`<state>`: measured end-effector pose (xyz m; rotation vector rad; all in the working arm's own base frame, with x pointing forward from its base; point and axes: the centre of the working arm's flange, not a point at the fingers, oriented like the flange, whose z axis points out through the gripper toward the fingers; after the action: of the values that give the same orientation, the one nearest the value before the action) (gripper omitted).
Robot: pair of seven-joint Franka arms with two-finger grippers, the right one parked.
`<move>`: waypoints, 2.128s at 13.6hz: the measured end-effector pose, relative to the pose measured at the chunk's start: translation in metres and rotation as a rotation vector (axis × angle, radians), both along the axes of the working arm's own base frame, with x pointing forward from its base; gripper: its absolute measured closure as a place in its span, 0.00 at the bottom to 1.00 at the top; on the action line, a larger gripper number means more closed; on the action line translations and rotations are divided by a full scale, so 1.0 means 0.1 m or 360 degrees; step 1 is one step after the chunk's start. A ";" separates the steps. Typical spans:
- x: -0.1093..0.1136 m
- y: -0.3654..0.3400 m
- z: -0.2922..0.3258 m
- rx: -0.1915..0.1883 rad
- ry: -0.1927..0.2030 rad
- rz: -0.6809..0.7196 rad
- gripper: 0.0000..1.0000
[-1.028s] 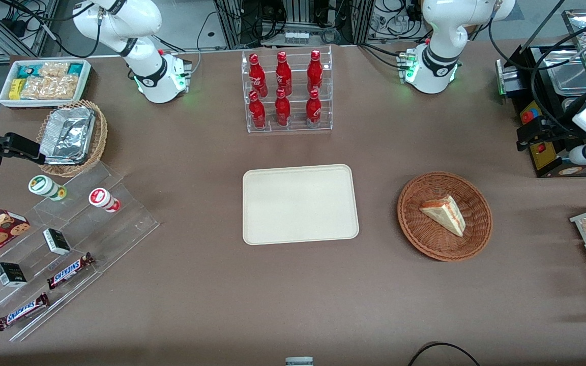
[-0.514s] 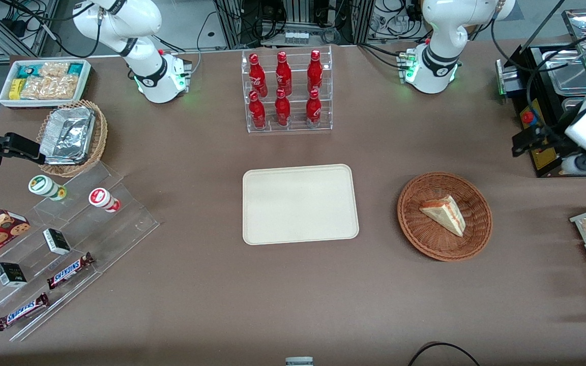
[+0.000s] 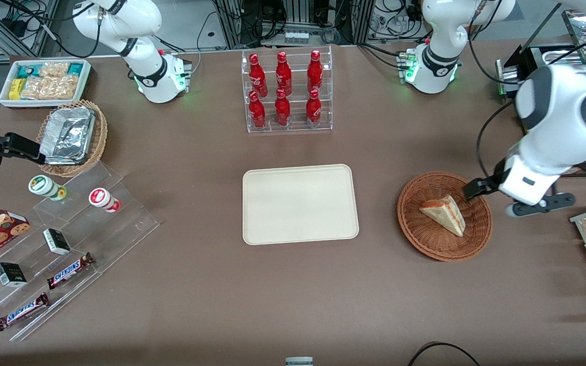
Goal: Place sandwich from basket to tray
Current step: 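Move the left gripper over the sandwich in the wicker basket, then lower the open left gripper around the wrapped sandwich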
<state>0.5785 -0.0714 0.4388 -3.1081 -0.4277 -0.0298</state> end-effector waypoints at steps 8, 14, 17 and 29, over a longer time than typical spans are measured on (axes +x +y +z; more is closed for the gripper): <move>-0.25 -0.02 -0.70 -0.0040 -0.0085 0.0552 0.00; -0.38 0.00 -1.11 -0.0038 -0.0036 0.0757 0.00; -0.39 -0.01 -1.38 -0.0051 -0.0042 0.0775 0.00; -0.31 0.06 -1.94 -0.0079 -0.0052 0.0876 0.35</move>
<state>0.5475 -0.0658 0.2452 -2.9177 -1.2767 -0.0678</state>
